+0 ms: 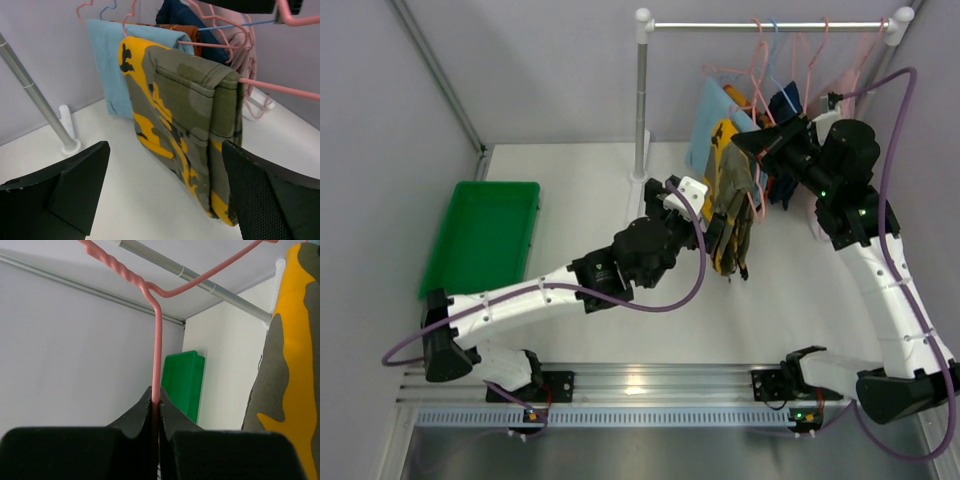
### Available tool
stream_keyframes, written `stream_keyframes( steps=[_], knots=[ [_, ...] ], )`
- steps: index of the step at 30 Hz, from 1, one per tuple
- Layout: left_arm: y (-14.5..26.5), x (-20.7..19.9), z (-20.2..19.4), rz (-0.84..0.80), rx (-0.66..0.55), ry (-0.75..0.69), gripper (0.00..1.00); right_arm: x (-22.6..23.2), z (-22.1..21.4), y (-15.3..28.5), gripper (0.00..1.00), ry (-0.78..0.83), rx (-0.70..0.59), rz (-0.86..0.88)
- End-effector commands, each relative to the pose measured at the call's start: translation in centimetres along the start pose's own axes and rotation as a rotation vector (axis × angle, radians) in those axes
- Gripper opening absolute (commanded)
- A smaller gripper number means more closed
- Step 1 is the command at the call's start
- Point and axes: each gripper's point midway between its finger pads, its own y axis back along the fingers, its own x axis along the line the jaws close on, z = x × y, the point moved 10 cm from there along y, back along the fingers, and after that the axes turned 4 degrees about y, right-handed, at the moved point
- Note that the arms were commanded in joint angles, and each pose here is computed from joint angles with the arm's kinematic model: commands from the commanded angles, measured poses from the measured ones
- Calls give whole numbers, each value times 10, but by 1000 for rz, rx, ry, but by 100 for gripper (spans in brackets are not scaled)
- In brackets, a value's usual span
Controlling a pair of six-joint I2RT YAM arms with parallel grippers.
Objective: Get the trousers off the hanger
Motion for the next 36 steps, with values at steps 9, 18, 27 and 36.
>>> stream_keyframes(
  steps=[9,18,27,36],
  knots=[
    [-7,-25,34,-56,-191,150,99,59,27,20,0,54,-145,229],
    [-23,-34,27,-12,-194,182,96,67,30,18,0,53,-149,267],
    [-44,-24,19,120,-170,189,84,73,30,18,0,58,-135,315],
    [-60,-18,9,108,-127,242,86,77,28,14,0,37,-112,353]
  ],
)
